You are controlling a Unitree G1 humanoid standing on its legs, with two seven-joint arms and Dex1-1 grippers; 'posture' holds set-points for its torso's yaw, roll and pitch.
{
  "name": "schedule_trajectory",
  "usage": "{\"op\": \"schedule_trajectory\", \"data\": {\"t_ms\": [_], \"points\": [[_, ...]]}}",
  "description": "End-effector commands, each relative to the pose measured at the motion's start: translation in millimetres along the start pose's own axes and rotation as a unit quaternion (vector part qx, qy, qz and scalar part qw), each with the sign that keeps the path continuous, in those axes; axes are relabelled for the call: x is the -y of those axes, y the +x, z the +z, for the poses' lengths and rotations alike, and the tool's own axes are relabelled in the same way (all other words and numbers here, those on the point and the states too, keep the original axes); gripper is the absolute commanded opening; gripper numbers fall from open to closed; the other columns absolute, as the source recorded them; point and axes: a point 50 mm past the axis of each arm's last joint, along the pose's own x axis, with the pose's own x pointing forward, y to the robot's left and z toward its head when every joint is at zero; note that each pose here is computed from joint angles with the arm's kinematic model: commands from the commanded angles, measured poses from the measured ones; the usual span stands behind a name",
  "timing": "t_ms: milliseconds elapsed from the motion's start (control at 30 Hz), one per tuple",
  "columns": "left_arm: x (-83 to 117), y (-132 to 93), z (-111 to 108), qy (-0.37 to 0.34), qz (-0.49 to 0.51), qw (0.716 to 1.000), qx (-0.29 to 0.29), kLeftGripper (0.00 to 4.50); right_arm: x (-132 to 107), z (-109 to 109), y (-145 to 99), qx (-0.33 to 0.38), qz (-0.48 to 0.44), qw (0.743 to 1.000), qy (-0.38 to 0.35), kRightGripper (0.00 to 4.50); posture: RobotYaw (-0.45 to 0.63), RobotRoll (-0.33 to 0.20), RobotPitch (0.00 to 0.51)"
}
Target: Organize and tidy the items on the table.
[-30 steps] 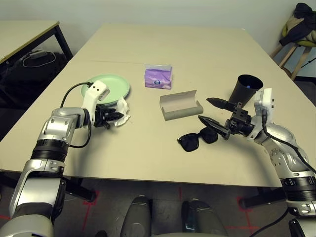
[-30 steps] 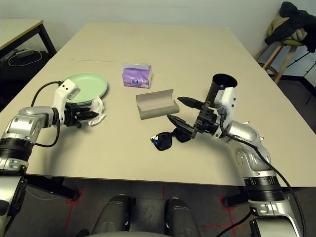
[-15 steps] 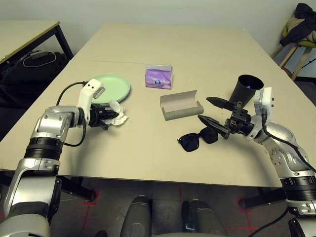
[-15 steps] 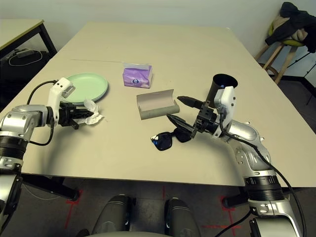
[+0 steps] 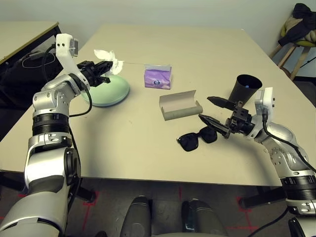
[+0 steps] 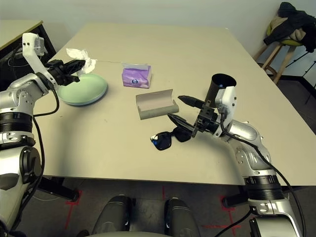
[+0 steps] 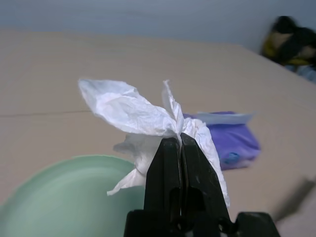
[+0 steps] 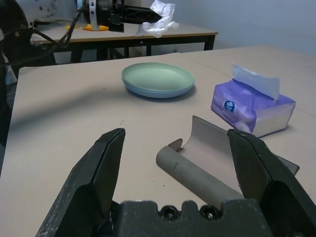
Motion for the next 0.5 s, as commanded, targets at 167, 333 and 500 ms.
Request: {"op": "schedule_trajectory", "data": {"t_ms": [167, 333, 500], "points": [[-9.9, 7.8, 2.8, 0.047, 0.077, 0.996, 0.01, 0.04, 0.8, 3.4, -1.6, -0.002, 0.0, 1.0, -0.013, 4.5, 0.15, 0.0, 0.029], [-10.3, 9.1, 2.3, 0.048, 0.082, 0.995, 0.014, 0.04, -0.3, 3.5, -0.9, -0.001, 0.0, 1.0, -0.013, 4.5, 0.15, 0.0, 0.032], [-11.8, 9.3, 3.3, 0.055, 0.088, 0.995, 0.011, 0.04, -0.9, 3.5, -0.7, 0.0, -0.001, 1.0, -0.011, 4.5, 0.15, 0.0, 0.034]]}}
